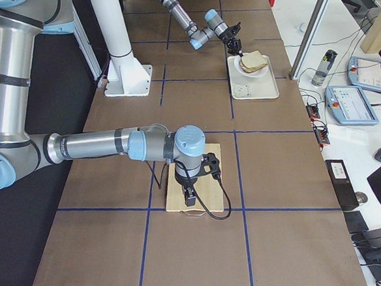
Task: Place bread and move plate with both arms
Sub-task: 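Slide the plate with the left gripper onto the bear tray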
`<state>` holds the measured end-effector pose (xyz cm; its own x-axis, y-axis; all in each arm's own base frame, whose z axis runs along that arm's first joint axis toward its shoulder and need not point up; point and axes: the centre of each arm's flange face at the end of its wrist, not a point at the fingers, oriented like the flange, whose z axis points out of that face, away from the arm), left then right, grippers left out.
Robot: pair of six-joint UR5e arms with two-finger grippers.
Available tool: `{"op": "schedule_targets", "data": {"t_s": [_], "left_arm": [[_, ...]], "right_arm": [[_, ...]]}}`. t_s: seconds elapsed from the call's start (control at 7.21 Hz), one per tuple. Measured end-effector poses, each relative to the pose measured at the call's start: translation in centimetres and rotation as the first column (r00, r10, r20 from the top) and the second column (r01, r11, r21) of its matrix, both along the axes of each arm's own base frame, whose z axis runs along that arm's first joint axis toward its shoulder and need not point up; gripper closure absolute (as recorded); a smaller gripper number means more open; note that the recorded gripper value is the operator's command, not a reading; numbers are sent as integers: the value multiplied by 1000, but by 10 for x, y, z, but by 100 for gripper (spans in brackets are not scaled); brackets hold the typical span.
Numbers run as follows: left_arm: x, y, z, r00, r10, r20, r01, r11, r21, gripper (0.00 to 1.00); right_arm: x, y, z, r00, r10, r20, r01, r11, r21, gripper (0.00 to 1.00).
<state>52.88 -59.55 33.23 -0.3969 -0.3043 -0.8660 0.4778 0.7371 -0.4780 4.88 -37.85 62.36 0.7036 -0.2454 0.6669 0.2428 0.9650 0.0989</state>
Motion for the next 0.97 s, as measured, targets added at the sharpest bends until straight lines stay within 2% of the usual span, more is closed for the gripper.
{"op": "schedule_targets", "data": {"t_s": [0.28,0.42,0.69,0.83,0.97], "left_arm": [[19,-10,-4,1000,1,26,-1,1000,-18,97],[25,-10,-2,999,4,35,-3,1000,-23,90],[34,-5,3,999,14,47,-13,999,-29,28],[37,-2,3,999,19,49,-18,999,-30,11],[37,-2,4,998,21,60,-20,1000,-17,7]], "right_arm": [[0,0,0,1000,5,-1,-5,1000,-4,0],[0,0,0,1000,8,-1,-8,1000,-6,0],[0,0,0,1000,10,-1,-10,1000,-8,0],[0,0,0,1000,10,0,-10,1000,-8,0],[0,0,0,1000,10,-1,-10,1000,-8,0]]}}
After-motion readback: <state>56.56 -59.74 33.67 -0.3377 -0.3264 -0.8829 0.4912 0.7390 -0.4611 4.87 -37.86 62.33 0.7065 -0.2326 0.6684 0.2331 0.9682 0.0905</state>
